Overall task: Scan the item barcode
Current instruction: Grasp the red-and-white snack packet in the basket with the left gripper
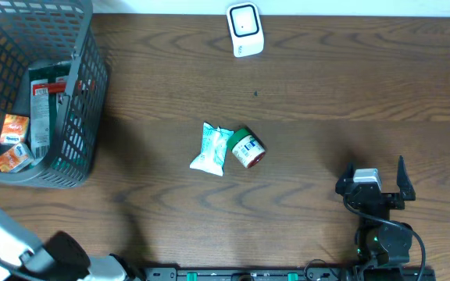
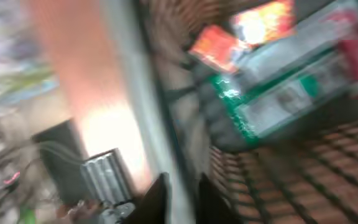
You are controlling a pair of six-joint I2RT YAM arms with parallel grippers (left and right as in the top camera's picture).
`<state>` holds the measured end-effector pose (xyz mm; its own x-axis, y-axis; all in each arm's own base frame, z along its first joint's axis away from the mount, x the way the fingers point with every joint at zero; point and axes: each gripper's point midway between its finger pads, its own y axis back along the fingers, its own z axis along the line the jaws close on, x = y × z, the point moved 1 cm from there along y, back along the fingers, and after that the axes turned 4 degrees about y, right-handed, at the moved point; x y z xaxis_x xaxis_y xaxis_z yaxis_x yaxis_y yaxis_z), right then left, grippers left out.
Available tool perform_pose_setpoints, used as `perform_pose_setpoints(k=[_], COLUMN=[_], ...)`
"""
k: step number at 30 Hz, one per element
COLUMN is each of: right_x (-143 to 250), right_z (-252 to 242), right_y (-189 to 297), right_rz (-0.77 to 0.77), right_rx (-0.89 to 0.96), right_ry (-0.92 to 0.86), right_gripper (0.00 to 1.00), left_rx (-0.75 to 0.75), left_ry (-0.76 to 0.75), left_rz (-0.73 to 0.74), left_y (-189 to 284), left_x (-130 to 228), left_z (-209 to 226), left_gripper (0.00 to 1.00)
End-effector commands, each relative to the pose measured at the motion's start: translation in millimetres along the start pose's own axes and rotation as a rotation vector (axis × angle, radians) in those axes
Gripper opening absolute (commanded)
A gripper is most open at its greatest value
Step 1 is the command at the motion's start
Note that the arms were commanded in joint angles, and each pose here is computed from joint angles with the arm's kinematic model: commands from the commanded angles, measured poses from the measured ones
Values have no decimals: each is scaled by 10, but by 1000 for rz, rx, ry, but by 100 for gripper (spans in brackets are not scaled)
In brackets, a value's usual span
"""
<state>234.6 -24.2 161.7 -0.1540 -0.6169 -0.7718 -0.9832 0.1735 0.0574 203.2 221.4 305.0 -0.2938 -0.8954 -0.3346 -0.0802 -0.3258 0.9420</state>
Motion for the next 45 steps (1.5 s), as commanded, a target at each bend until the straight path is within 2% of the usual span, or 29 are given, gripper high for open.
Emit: perform_pose_setpoints(k=[1,2,5,7,9,18,23,28,34,45], right_x=[2,2,2,2,2,2,2,2,2,2], right_z=[2,2,2,2,2,2,2,2,2,2], right_y=[3,3,3,3,3,3,3,3,3,3], right_rz=[2,2,2,2,2,2,2,2,2,2], right_rx=[2,2,2,2,2,2,2,2,2,2], right_ry=[7,7,7,7,7,7,7,7,7,7], right_gripper=[99,99,99,99,99,99,99,99,99,99], left_rx=[429,529,701,694,633,516,479,423,370,186], left_ry=[10,-1,-27,23,82,97,151,202,191,169], left_rz=[33,31,-23,-58,-82,-136,-76,-13,36,154], left_y=[344,432,600,572,451,-238,-790,-1361,-1978,-3018], left_x=[106,80,-90,-216,-312,-487,-486,-452,-349,51], left_z=[-594,-748,-1043,-1132,-1184,-2019,-2364,-2534,-2700,-2614], left_gripper=[60,68,71,82,86,86,86,86,86,89])
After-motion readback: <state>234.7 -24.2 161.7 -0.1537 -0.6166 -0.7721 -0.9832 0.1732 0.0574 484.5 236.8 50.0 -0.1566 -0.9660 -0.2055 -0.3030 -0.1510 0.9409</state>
